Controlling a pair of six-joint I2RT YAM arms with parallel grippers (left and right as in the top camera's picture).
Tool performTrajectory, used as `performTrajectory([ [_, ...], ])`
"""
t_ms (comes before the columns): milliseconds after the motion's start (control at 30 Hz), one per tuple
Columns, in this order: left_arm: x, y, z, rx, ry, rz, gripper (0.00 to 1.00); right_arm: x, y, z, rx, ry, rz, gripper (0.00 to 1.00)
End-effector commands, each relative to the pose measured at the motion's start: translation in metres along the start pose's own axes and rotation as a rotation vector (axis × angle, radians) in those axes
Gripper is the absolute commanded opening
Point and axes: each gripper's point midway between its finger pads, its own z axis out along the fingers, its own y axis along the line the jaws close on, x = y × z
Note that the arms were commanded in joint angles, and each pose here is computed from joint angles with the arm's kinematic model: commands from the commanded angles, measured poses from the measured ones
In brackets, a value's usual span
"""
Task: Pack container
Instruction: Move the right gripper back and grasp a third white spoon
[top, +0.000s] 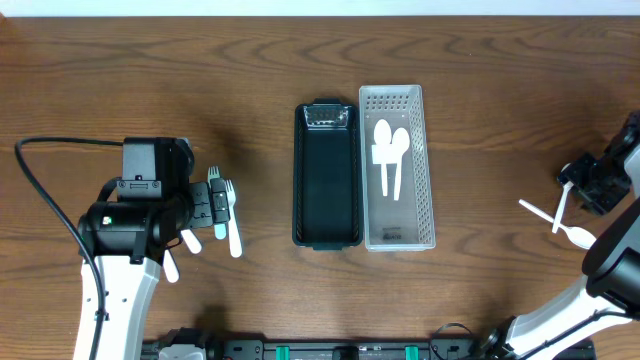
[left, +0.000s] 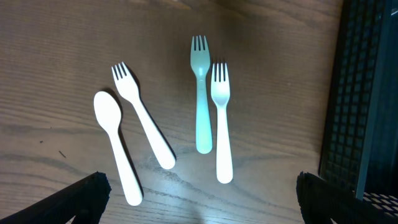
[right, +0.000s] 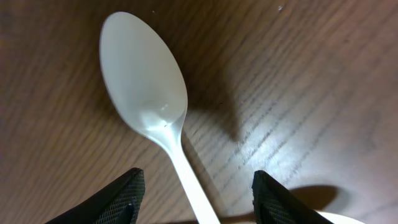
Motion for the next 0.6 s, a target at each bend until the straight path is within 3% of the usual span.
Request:
performTrajectory([
  [0, -0.006, 0.001, -0.004, 0.000, -0.016, -0.014, 0.98, 0.005, -0.001, 0.014, 0.005, 0.035, -0.018, 0.59],
  [300, -0.006, 0.001, -0.004, 0.000, -0.016, -0.014, 0.98, 0.009, 0.001, 0.025, 0.011, 0.059, -0.032, 0.58],
  [400, -0.006, 0.001, -0.004, 0.000, -0.016, -0.014, 0.98, 0.009, 0.002, 0.025, 0.001, 0.061, -0.032, 0.37],
  [567, -0.006, 0.001, -0.004, 0.000, -0.016, -0.014, 0.98, 0.010, 0.004, 0.024, -0.009, 0.066, -0.031, 0.14],
])
